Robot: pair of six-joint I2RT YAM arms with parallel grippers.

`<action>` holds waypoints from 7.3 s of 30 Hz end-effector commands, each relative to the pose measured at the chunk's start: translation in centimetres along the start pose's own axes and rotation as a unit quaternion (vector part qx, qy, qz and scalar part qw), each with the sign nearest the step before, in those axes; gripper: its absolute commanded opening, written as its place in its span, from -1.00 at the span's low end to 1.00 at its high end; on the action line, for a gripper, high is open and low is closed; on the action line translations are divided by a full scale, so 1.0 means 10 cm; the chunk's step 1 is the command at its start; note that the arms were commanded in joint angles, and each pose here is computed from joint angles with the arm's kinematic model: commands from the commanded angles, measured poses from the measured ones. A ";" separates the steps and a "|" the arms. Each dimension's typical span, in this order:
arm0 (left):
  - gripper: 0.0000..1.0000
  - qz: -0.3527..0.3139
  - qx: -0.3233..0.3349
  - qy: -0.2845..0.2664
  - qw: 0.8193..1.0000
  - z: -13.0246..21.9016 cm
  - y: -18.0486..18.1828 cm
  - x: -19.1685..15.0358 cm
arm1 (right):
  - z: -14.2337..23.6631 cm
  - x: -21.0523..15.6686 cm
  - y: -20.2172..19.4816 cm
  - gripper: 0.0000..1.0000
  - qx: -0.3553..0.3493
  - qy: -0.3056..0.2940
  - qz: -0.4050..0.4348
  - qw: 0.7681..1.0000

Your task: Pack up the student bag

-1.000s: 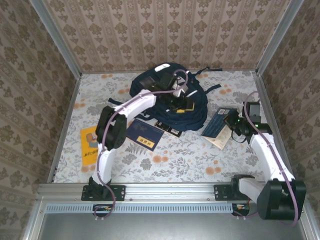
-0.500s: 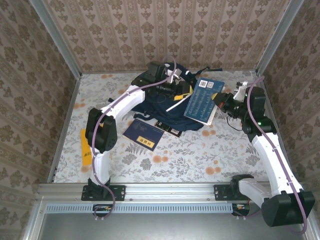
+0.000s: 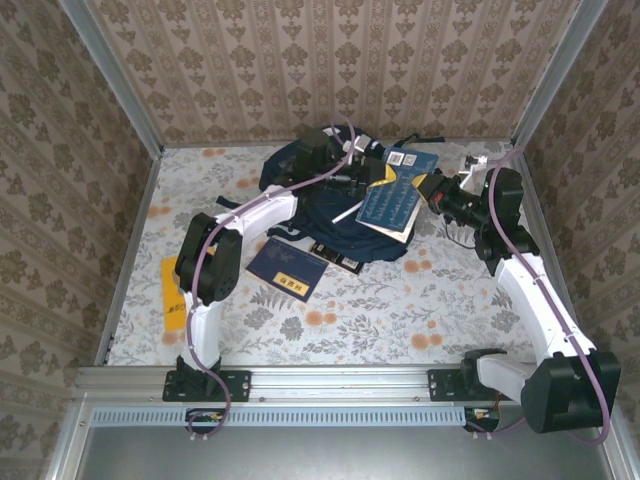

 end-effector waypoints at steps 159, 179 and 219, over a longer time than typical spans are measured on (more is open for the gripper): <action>-1.00 -0.140 0.084 -0.160 0.973 0.83 -0.81 1.25 | -1.13 -0.07 -0.39 -1.00 0.050 0.045 -0.079 0.995; -1.00 -0.124 0.078 -0.179 0.973 1.06 -0.72 1.39 | -2.89 -0.55 -1.06 -0.24 -0.093 0.108 -0.088 0.986; 0.54 0.216 0.434 -0.371 0.791 3.03 0.86 -0.94 | -1.13 -1.82 0.09 0.58 -0.161 0.274 0.365 0.875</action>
Point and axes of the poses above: each hand's point on the last joint's axis, 136 mm out from that joint toward the fingers, its own z axis back along the fingers, its own y axis along the line the jaws close on, x = y × z, the point moved 4 cm from there along z, back along the fingers, and after that the axes turned 5 degrees about z, right-handed, at the moved point
